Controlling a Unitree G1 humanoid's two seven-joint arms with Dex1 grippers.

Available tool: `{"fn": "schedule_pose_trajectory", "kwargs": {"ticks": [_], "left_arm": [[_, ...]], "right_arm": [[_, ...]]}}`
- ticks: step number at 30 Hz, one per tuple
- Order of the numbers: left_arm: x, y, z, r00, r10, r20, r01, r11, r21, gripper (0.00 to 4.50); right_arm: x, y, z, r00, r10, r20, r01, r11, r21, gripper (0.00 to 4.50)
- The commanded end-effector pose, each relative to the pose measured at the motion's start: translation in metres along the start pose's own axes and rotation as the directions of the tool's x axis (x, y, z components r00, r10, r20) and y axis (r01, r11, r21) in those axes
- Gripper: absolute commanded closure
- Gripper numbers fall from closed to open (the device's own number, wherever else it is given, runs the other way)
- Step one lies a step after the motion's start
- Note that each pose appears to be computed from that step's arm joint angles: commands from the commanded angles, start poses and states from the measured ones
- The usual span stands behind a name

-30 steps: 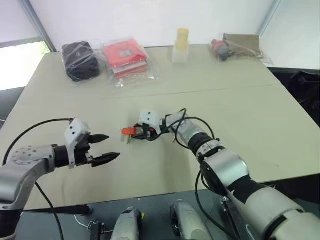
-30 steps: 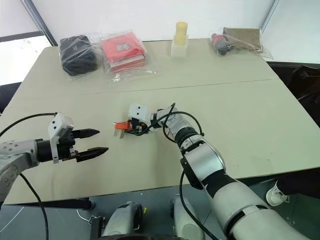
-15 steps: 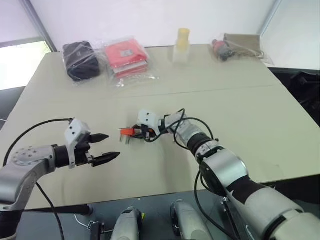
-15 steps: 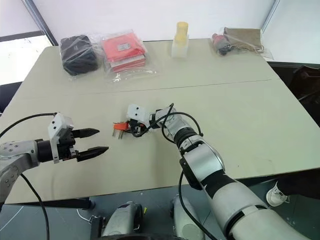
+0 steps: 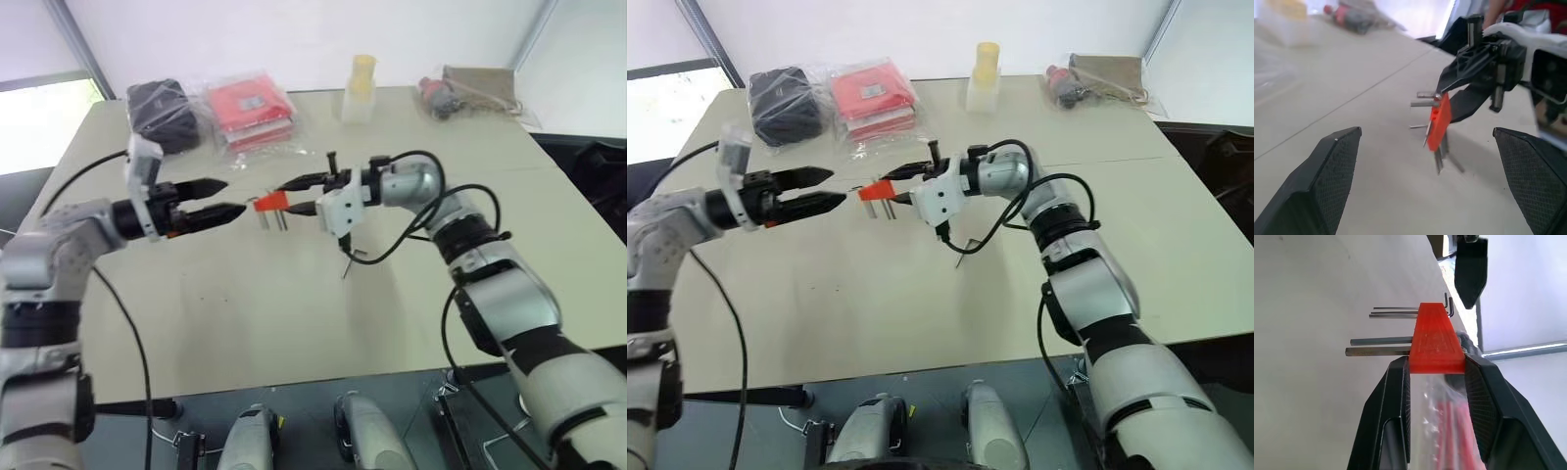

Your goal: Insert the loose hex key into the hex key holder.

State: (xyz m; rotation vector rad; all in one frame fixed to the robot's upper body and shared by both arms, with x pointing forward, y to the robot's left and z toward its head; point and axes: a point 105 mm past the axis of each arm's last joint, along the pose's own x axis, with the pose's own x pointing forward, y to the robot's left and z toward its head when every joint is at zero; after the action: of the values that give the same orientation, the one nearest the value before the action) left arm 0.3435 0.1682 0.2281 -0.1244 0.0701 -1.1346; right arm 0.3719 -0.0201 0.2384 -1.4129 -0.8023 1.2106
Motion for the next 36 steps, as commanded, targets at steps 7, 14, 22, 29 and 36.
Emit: {"fn": "schedule_pose_trajectory", "kwargs": {"ticks": [7,14,22,29,36], "left_arm": [[0.05,-0.001,0.003,0.984,-0.169,0.057,0.17,0.985,-0.019,0.0],[0.062,0.004,0.012,0.976,-0.185,0.118,0.19,0.981,-0.03,0.0],[0.062,0.007,0.018,0.975,-0.186,0.118,0.19,0.982,-0.02,0.0],[0.063,0.007,0.019,0.975,-0.18,0.133,0.184,0.983,-0.018,1.36],[0.064,0.007,0.019,0.974,-0.177,0.142,0.182,0.983,-0.019,4.45]], "right_arm": [[-0.015,-0.035,0.001,0.995,-0.1,-0.031,0.095,0.987,-0.13,3.48],[-0.016,-0.032,0.001,0.995,-0.097,-0.035,0.091,0.988,-0.128,3.48],[-0.018,-0.029,-0.001,0.994,-0.099,-0.051,0.092,0.988,-0.122,3.48],[-0.017,-0.028,-0.001,0.993,-0.101,-0.053,0.094,0.989,-0.117,3.52],[-0.016,-0.026,0.0,0.994,-0.094,-0.047,0.088,0.99,-0.112,3.52]]}}
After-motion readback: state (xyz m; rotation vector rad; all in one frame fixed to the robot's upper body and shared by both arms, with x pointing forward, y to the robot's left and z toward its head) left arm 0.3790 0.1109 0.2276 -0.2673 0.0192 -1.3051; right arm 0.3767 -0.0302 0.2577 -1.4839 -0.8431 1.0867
